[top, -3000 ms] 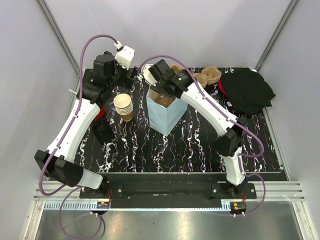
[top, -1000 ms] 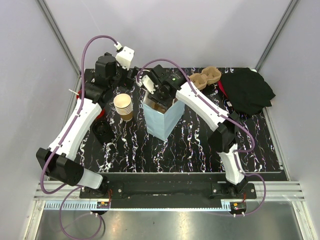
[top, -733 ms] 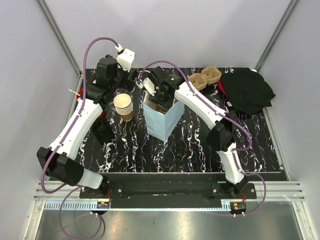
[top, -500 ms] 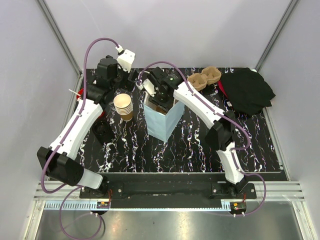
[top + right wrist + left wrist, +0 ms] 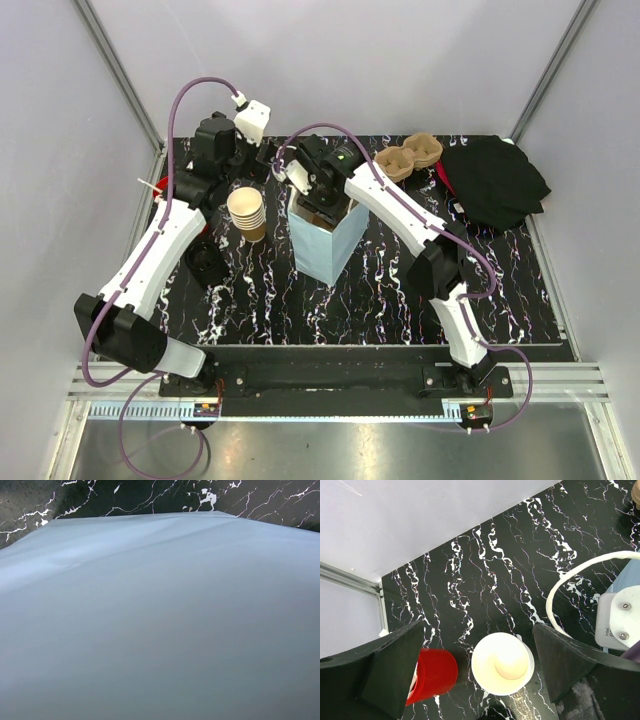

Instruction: Pack the takeout coffee

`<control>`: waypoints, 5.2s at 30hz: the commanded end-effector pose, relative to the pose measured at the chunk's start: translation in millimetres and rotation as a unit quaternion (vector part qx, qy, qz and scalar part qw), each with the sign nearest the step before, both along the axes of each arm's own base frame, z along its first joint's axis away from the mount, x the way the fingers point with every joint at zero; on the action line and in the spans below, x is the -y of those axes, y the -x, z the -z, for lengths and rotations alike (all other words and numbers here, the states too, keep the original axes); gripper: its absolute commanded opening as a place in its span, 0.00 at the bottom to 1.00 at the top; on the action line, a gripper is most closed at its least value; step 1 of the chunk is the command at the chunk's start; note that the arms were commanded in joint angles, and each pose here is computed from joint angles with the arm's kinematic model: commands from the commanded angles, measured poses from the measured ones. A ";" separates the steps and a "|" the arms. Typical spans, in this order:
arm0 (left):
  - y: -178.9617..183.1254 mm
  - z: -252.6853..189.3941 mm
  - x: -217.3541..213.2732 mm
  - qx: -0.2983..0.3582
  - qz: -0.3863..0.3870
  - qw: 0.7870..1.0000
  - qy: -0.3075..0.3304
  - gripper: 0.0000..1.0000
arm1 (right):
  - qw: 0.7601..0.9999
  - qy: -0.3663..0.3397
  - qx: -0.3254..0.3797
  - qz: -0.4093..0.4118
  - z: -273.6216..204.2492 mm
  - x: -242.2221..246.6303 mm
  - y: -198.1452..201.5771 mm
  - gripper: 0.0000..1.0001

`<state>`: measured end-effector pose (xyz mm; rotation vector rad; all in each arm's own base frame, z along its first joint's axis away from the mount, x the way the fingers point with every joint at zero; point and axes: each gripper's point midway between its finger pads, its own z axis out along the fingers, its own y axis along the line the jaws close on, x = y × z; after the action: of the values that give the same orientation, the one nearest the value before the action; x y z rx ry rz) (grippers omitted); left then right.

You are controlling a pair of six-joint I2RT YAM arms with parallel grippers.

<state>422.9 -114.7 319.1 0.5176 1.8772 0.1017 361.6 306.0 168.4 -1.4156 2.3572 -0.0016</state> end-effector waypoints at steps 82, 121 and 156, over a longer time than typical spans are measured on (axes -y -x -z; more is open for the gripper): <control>10.2 -51.0 -1.1 0.059 -0.001 0.998 0.014 0.99 | 0.967 -0.138 0.208 -0.049 -213.2 92.5 64.0 1.00; -1.4 -32.6 46.9 0.003 0.068 0.998 0.001 0.99 | 0.933 -0.150 0.307 -0.116 -194.3 73.4 29.8 0.95; -85.5 -54.3 64.3 0.036 0.040 0.997 -0.054 0.00 | 0.916 -0.145 0.371 -0.038 -208.9 57.7 -30.8 0.07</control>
<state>491.5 -181.4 340.7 0.6981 1.8747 0.0988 370.7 248.8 340.9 -1.2619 1.6560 -0.0894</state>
